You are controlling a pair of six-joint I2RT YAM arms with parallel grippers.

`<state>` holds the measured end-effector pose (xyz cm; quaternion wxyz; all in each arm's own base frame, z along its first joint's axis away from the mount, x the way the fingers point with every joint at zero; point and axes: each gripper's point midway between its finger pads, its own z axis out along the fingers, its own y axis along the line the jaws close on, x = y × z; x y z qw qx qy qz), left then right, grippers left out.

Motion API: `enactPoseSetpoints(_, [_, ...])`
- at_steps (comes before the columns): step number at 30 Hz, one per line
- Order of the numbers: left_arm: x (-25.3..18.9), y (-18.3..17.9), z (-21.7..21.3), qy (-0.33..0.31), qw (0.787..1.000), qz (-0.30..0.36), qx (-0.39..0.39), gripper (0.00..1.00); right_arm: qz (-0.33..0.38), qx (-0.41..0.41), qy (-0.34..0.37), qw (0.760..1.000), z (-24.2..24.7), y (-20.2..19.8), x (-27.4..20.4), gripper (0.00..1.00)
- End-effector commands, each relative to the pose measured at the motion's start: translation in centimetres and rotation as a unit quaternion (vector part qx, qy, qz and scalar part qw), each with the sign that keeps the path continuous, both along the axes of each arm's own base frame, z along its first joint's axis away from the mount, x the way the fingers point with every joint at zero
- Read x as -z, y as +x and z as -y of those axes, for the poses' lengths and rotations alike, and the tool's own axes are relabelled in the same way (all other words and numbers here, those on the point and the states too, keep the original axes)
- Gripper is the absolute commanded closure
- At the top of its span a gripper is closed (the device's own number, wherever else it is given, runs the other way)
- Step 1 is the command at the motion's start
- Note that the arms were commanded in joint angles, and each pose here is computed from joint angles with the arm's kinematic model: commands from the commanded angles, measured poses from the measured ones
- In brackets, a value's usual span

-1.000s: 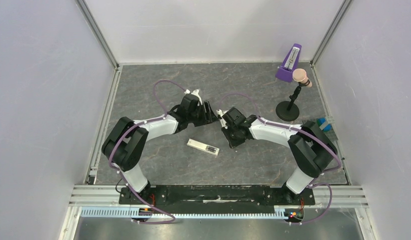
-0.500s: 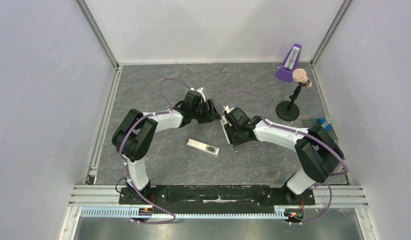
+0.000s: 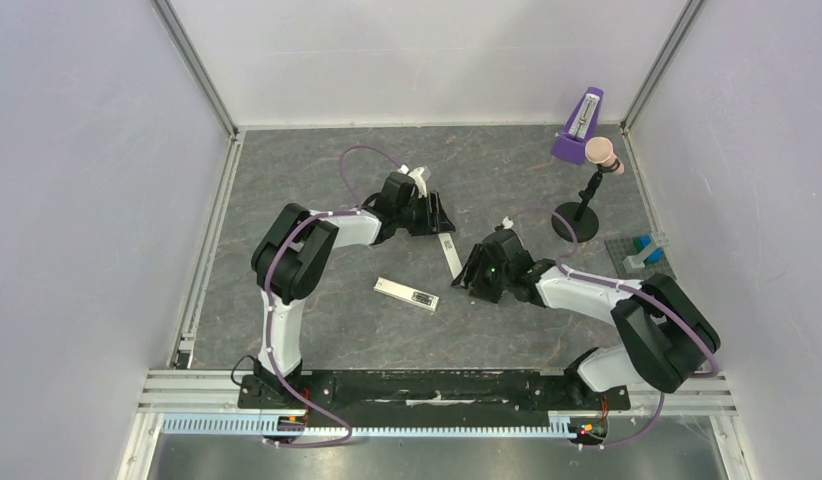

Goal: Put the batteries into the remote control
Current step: Pick up the battery cover at the center of the board.

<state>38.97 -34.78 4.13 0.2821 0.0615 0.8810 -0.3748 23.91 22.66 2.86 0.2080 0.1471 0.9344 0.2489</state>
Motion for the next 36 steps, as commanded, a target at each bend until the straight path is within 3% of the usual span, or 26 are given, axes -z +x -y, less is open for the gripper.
enactPoseSetpoints(1, [0.2, 0.2, 0.7, -0.005, 0.999, 0.015, 0.031, 0.41, -0.026, 0.072, 0.099, 0.992, -2.0, 0.3, -1.1, 0.44])
enactPoseSetpoints(14, [1.1, -1.1, 0.9, -0.015, 0.998, -0.009, 0.054, 0.43, -0.02, 0.127, 0.097, 0.987, -0.9, 1.0, 0.6, 0.49])
enactPoseSetpoints(22, [1.3, -2.5, 0.0, -0.014, 0.999, -0.026, 0.046, 0.48, 0.045, 0.139, 0.1, 0.984, 0.4, 2.2, -0.5, 0.52])
enactPoseSetpoints(29, [0.8, -4.2, -0.3, -0.038, 0.997, -0.039, 0.051, 0.5, 0.095, 0.1, 0.119, 0.983, 0.6, 2.9, -2.3, 0.51])
enactPoseSetpoints(36, [-0.5, -5.4, -0.6, -0.054, 0.996, -0.039, 0.054, 0.51, 0.095, 0.033, 0.139, 0.985, -1.2, 3.0, -3.9, 0.51])
